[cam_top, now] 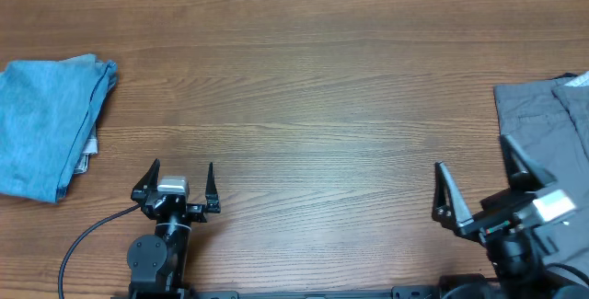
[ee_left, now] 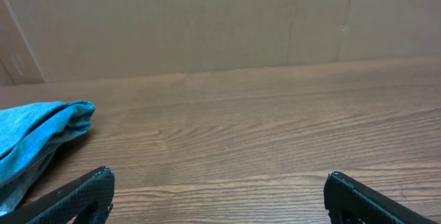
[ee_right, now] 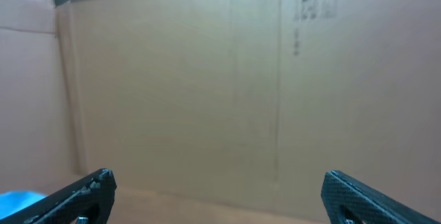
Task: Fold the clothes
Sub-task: 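Reach the right gripper to the grey shorts at the right edge, then grasp the grey shorts waistband with the right gripper and drag leftward, then reach the left gripper to the shorts' near edge and grasp it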
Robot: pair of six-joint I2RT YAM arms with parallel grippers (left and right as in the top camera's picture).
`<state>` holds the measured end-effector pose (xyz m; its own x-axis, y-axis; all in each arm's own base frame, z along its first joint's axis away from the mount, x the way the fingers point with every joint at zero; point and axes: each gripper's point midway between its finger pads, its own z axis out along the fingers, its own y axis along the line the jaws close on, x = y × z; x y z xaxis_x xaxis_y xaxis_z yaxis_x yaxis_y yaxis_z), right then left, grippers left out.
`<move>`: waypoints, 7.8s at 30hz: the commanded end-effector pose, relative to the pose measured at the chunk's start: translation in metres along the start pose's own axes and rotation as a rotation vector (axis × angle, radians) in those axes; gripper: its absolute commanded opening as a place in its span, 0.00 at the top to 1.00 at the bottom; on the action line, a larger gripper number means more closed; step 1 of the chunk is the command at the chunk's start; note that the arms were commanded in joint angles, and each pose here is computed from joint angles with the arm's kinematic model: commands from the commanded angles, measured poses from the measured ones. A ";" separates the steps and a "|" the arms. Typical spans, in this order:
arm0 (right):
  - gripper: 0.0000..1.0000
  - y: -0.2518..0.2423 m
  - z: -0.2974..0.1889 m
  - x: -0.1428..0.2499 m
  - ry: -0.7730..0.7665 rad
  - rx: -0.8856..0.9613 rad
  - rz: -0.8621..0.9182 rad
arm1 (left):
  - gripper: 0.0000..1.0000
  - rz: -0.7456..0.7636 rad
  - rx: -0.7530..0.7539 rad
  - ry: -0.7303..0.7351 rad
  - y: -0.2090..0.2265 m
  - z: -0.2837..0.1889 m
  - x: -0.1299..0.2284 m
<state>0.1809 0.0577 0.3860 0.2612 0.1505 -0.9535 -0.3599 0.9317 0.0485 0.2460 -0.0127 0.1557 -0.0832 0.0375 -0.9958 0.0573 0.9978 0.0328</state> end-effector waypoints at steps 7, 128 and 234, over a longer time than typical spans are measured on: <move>0.00 -0.051 0.062 -0.079 0.277 0.289 0.085 | 0.00 0.020 -0.007 -0.001 0.001 0.000 0.001; 0.96 0.259 0.267 0.238 1.155 -0.365 0.117 | 0.00 0.019 -0.007 -0.001 0.001 0.000 0.001; 0.96 0.000 0.245 0.196 1.284 0.572 0.300 | 0.36 -0.526 -0.115 1.375 -0.065 0.028 0.077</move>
<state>0.4500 0.1717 0.2642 -0.8557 0.2470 -0.4547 0.2249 0.9689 0.1030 0.2653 -0.0765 0.0852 -0.9385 -0.3364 -0.0776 -0.3075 0.9168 -0.2549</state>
